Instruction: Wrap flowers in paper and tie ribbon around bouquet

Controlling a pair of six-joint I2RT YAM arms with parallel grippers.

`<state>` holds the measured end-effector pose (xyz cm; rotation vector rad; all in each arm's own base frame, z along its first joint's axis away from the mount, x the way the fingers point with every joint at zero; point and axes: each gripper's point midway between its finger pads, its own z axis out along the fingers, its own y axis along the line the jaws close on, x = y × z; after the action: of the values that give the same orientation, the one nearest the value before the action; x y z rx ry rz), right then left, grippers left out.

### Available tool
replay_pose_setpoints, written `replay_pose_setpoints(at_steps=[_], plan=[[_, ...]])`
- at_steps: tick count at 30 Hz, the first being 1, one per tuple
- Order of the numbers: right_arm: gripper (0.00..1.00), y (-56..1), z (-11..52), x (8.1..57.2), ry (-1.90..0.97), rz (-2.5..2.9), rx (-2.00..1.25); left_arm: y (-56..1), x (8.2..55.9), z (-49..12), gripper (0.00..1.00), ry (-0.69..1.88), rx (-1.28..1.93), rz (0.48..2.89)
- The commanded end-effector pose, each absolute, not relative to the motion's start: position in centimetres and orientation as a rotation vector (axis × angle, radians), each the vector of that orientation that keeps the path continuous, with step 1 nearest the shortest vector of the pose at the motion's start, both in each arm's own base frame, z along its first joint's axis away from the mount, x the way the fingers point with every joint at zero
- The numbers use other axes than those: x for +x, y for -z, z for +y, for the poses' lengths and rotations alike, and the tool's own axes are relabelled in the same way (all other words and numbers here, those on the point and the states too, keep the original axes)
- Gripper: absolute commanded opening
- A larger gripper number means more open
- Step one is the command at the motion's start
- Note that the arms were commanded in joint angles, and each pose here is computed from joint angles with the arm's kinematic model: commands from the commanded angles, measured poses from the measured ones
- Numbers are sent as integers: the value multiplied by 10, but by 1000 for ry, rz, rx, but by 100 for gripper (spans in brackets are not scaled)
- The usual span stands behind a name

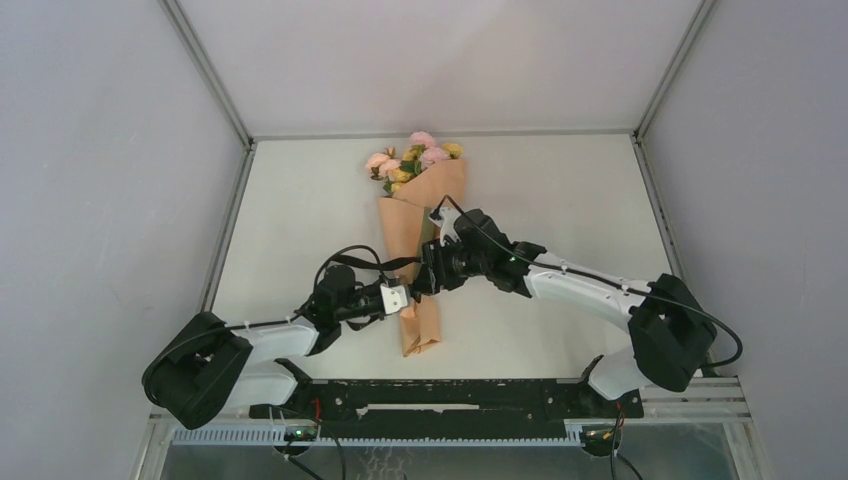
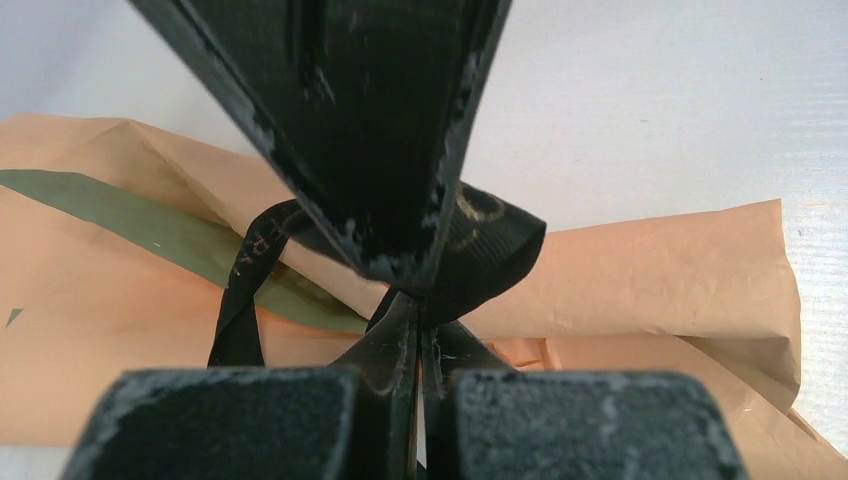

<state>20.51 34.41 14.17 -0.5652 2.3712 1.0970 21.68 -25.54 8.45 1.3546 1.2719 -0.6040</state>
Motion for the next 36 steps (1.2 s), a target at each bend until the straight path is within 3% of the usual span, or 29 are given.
replay_pose_setpoints(at_steps=[1,5,9,10,12,13,16,19,23,26,32,36], plan=[[49,-151,361,209,-1170,2329,-542,-95,220,-259,0,581,1357,1222],[1,-151,358,206,-1171,2335,-558,-94,221,-258,0,575,1354,1238],[0,-154,349,212,-1137,2330,-551,-99,223,-258,0,573,1345,1239],[0,-154,346,215,-1129,2329,-547,-104,225,-258,10,563,1339,1241],[0,-152,344,220,-1126,2329,-541,-120,235,-255,44,510,1338,1255],[0,-151,343,222,-1126,2328,-541,-124,238,-251,54,488,1362,1279],[0,-147,341,228,-1127,2328,-541,-144,242,-238,66,517,1407,1345],[0,-149,340,231,-1120,2315,-543,-144,245,-209,69,518,1459,1542],[0,-148,337,233,-1091,2310,-551,-105,279,-132,83,201,1600,1824],[0,-148,335,233,-1078,2305,-564,-72,307,-58,87,-101,1682,2059],[0,-144,330,236,-1045,2313,-572,-58,331,-34,87,-140,1676,2224],[0,-143,330,237,-1047,2315,-567,-37,339,-29,72,-85,1631,2419]])
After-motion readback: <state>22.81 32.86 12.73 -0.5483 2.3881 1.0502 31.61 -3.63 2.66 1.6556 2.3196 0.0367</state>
